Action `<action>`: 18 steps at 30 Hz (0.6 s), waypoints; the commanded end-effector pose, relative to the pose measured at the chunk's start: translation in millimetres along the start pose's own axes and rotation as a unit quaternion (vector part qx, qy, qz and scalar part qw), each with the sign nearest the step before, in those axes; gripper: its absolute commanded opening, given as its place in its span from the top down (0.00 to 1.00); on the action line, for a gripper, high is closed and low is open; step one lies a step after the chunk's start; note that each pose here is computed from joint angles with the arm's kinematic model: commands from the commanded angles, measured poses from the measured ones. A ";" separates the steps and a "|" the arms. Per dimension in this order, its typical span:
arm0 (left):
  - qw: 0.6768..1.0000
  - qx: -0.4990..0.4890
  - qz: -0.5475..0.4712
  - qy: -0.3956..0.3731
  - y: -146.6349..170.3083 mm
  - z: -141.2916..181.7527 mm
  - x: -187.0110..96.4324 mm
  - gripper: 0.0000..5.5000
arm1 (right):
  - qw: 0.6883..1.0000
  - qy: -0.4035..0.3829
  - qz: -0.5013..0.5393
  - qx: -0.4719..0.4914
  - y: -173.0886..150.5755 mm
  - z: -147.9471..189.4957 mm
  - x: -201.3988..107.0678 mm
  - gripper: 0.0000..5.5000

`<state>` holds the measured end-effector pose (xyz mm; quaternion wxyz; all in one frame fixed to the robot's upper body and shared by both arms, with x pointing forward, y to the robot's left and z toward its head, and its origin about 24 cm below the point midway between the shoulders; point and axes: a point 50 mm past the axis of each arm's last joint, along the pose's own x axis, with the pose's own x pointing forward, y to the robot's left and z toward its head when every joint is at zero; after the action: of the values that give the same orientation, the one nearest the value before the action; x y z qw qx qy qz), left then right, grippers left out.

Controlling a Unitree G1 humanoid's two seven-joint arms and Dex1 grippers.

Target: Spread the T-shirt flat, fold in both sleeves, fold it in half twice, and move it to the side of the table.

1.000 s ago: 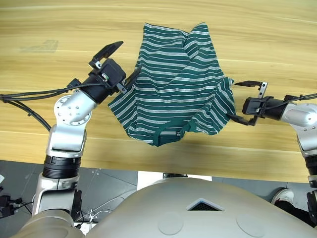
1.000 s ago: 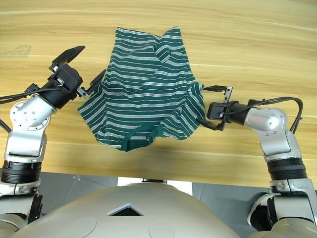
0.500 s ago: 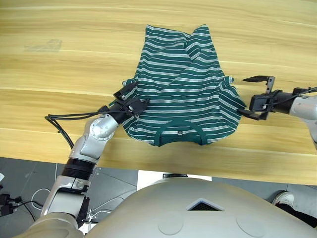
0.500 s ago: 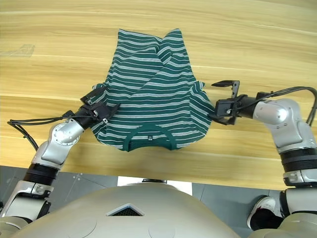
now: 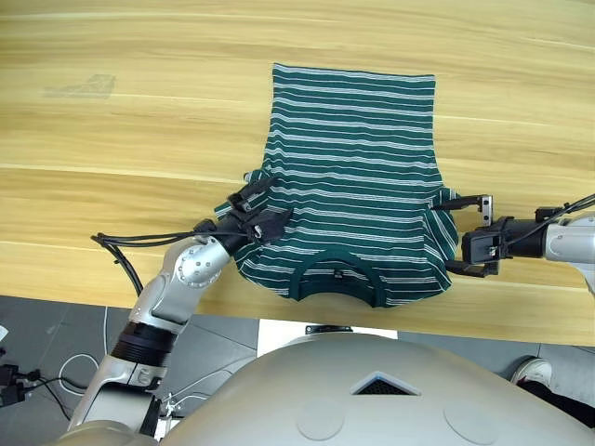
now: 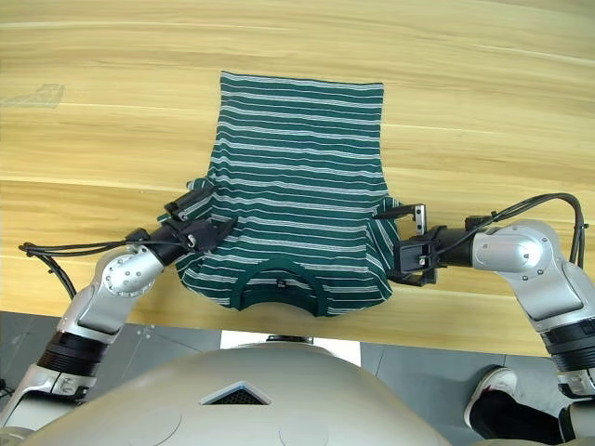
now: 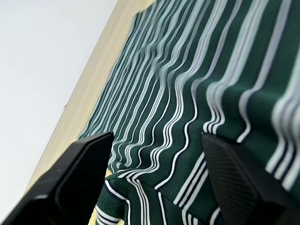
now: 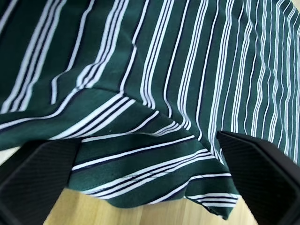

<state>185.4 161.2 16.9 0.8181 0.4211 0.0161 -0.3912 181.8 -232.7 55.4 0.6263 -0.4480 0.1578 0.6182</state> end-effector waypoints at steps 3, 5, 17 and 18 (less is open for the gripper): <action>0.999 0.004 -0.039 0.003 -13.0 5.9 -2.1 0.37 | 0.997 0.053 0.036 0.051 14.3 -24.8 5.4 0.03; 0.999 0.008 -0.031 0.009 -7.4 2.9 -3.0 0.37 | 0.996 0.071 0.014 0.055 5.1 -33.1 -3.2 0.03; 0.990 0.040 0.113 0.069 41.6 -16.9 -10.1 0.37 | 0.995 0.057 -0.015 0.078 -7.2 -39.3 -25.2 0.03; 0.992 0.034 0.107 0.059 38.6 -14.3 -9.5 0.37 | 0.995 0.037 -0.017 0.087 -8.9 -35.7 -24.8 0.03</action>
<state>210.0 195.3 38.1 0.8372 0.4790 0.0102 -0.2638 205.5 -278.7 64.6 0.6704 -0.4500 0.2132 0.5501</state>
